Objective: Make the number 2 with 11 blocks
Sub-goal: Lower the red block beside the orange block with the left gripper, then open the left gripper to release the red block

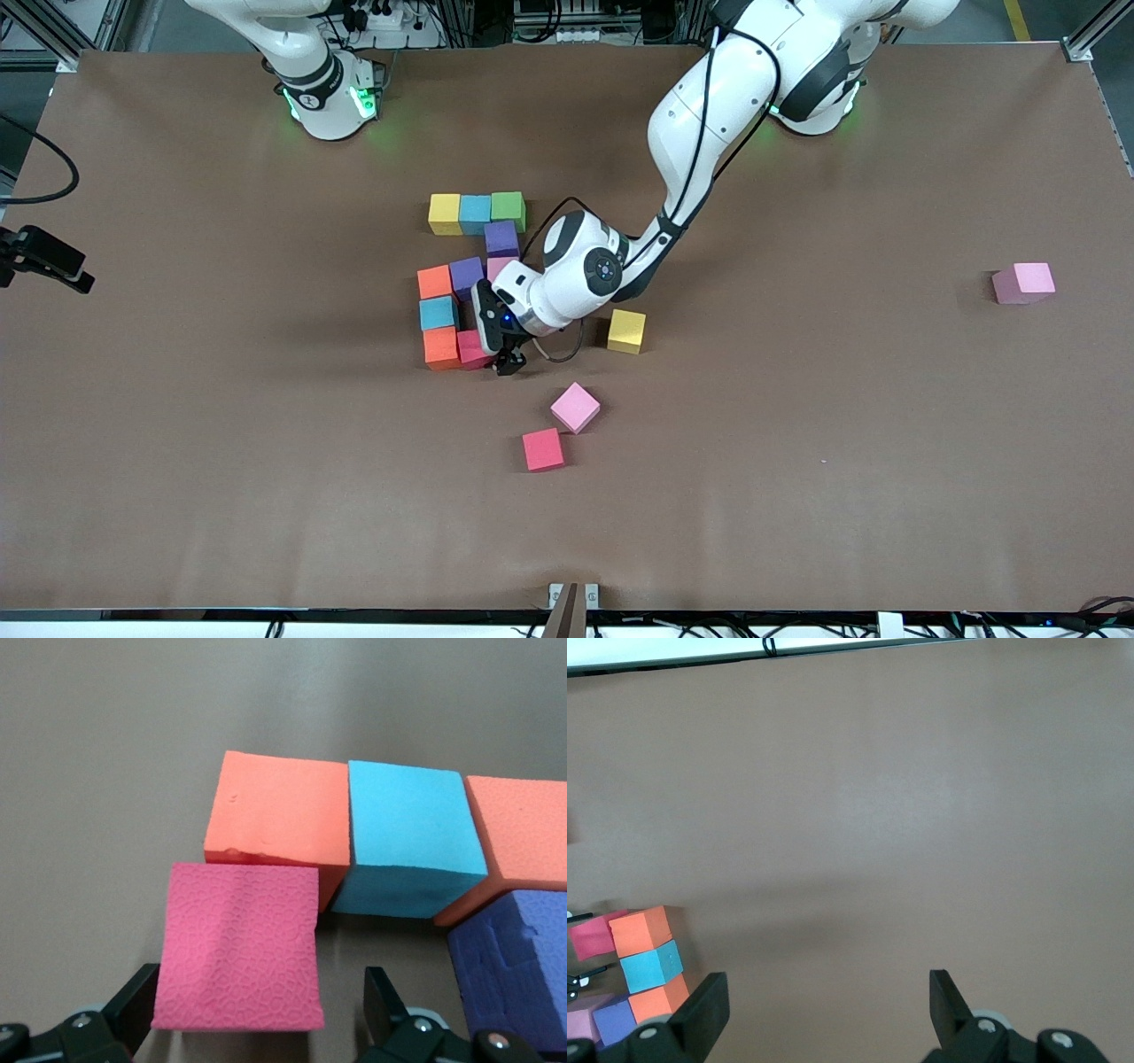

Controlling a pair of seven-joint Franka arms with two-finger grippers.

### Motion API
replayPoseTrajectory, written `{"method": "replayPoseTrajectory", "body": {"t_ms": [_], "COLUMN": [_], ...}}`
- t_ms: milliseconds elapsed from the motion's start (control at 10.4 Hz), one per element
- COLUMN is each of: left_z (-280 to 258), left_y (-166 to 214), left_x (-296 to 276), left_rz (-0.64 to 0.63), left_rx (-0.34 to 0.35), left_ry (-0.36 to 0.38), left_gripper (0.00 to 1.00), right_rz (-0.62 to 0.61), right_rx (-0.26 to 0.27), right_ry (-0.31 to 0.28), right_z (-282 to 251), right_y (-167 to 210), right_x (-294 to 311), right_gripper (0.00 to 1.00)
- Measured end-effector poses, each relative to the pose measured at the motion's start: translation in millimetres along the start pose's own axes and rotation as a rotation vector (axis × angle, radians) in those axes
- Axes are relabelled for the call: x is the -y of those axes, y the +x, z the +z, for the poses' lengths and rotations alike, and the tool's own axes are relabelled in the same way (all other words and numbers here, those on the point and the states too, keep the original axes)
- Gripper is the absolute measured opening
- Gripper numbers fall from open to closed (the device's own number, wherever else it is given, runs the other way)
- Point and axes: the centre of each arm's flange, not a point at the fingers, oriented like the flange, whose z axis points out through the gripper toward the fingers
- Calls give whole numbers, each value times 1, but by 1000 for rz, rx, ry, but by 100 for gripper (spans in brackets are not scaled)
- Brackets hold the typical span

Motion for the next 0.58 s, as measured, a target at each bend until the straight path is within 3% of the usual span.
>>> {"method": "replayPoseTrajectory", "body": {"t_ms": [192,576], "left_z": [0,2], "left_y": [1,5], "left_x": [0,-7], "left_rz": [3,45], "left_rx": [-2,-8], "left_ry": [0,-11], "left_gripper": [100,100], "right_rz": [-5,37], "right_rx": [3,76], "right_ry": [0,-5], "right_z": [1,-1], "right_y": [0,-12], "right_x": [3,-35], "right_gripper": [100,100]}}
